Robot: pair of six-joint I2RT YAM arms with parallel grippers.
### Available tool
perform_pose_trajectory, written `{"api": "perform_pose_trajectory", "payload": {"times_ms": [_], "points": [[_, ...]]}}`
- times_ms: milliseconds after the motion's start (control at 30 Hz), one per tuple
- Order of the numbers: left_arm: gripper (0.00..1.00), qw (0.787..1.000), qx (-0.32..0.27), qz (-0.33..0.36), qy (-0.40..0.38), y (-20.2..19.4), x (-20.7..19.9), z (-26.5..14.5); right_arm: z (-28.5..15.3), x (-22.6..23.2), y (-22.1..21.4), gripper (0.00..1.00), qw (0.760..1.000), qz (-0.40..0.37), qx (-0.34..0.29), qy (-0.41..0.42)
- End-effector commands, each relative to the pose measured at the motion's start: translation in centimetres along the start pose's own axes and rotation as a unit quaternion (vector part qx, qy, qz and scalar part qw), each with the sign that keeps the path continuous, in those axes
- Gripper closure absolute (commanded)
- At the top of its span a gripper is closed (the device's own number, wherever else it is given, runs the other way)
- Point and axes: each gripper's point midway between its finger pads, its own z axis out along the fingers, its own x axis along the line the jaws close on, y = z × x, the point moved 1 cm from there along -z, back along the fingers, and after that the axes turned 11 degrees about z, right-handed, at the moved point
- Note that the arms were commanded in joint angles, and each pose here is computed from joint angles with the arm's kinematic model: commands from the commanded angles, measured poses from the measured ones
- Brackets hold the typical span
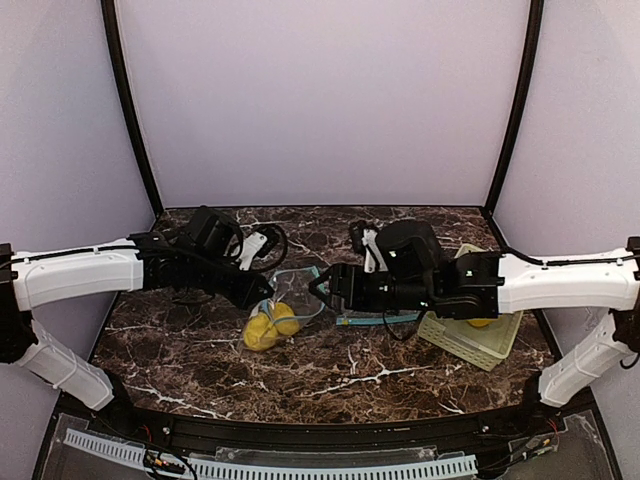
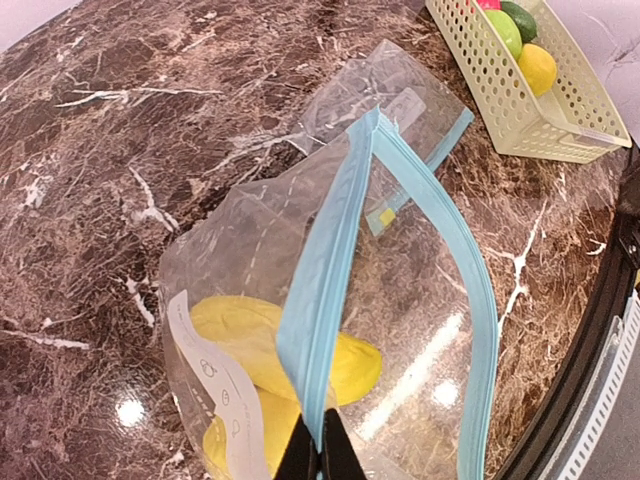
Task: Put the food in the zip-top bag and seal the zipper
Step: Pick up the fake fruit from the bin.
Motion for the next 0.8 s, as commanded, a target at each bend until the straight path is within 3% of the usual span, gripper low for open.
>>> {"api": "perform_pose_trajectory", "payload": {"times_ms": [0, 167, 400, 767], "points": [[0.99, 0.999, -0.009, -0.004, 0.037, 0.3, 1.3, -1.5, -3.9, -1.6, 1.0, 0.23, 0.998, -0.053, -0.037, -0.023], [0.99, 0.998, -0.021, 0.001, 0.056, 0.5, 1.9, -2.2, -8.2, -6.8, 2.9, 0.17, 0.986, -0.054, -0.092, -0.127], [0.99, 0.998, -0.015, 0.000, 0.056, 0.3, 1.9, -1.7, -12.0, -13.6, 4.5, 0.09, 0.963, -0.031, -0.115, -0.244], [0.99, 0.998, -0.025, -0.001, 0.057, 0.4, 1.9, -2.0, -14.9, -23.4, 6.8, 0.01, 0.916, 0.038, -0.104, -0.386]]}}
